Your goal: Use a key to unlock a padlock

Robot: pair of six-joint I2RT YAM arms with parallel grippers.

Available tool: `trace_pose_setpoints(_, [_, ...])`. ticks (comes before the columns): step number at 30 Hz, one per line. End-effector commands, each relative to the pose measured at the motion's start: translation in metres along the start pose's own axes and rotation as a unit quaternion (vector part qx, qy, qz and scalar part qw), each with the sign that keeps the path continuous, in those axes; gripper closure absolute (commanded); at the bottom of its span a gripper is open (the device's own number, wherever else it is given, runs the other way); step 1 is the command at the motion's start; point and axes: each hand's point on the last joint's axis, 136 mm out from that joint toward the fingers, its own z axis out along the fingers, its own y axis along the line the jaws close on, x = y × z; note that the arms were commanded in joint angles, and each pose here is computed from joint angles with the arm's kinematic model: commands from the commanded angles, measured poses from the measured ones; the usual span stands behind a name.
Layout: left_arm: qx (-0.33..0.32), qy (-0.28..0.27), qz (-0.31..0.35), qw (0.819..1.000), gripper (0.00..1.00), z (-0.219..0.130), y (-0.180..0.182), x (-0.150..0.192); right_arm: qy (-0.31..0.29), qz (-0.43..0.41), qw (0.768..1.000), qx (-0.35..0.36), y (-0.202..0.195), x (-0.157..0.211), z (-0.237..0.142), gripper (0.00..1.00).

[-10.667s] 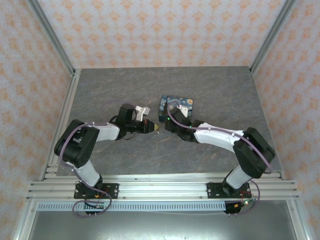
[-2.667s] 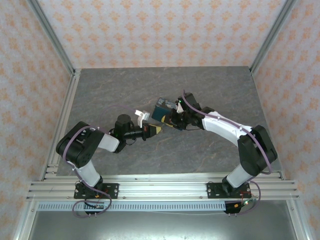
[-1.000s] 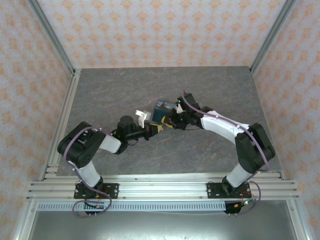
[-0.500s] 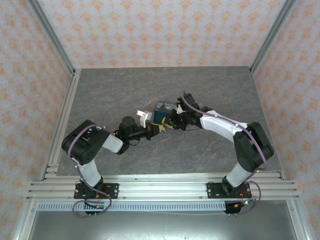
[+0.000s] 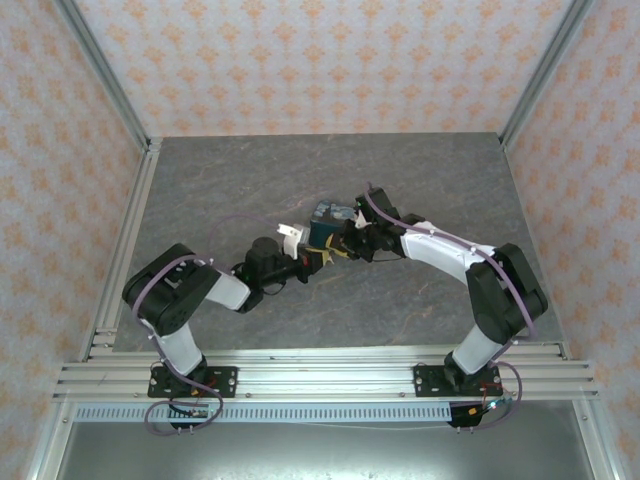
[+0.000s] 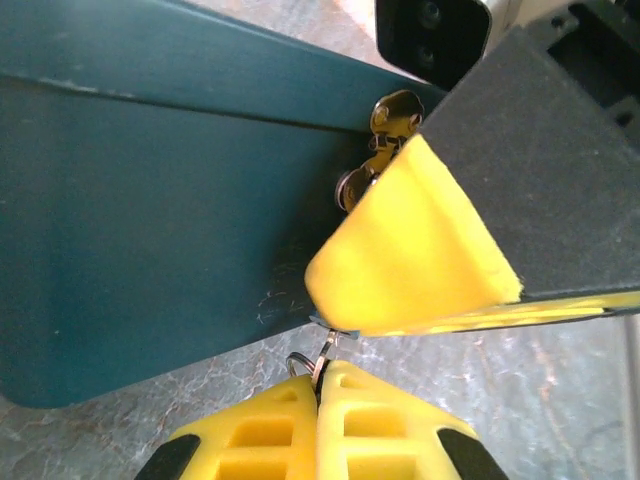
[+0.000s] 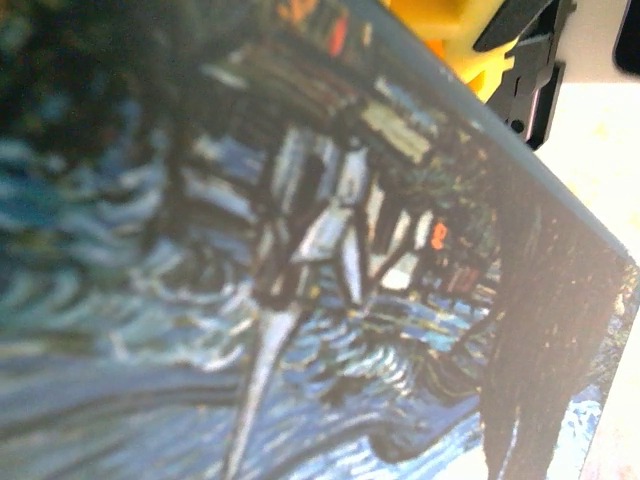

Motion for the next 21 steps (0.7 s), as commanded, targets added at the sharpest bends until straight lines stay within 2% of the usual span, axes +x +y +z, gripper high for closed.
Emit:
trace_pose_setpoints(1, [0.000,-0.018,0.114,0.993,1.00,0.004,-0.030,-0.005,0.020,-0.007,1.000,-0.023,0.014,0.010,0.004,1.00])
trace_pose_setpoints(7, [-0.067,0.007,0.199,0.978,1.00,0.014,-0.028,0.019,0.034,0.001,0.999,-0.017,0.009,0.016,0.005,1.00])
trace_pose_setpoints(11, [-0.114,0.017,0.251,0.961,1.00,0.017,-0.029,0.030,0.041,0.007,0.999,-0.010,0.004,0.020,0.005,1.00])
trace_pose_setpoints(19, [-0.185,0.036,0.391,0.901,1.00,0.020,-0.050,0.056,0.055,0.031,0.998,-0.004,-0.008,0.027,0.014,1.00])
trace_pose_setpoints(21, [-0.181,0.040,0.400,0.897,1.00,0.024,-0.055,0.060,0.057,0.031,0.998,-0.002,-0.009,0.028,0.015,1.00])
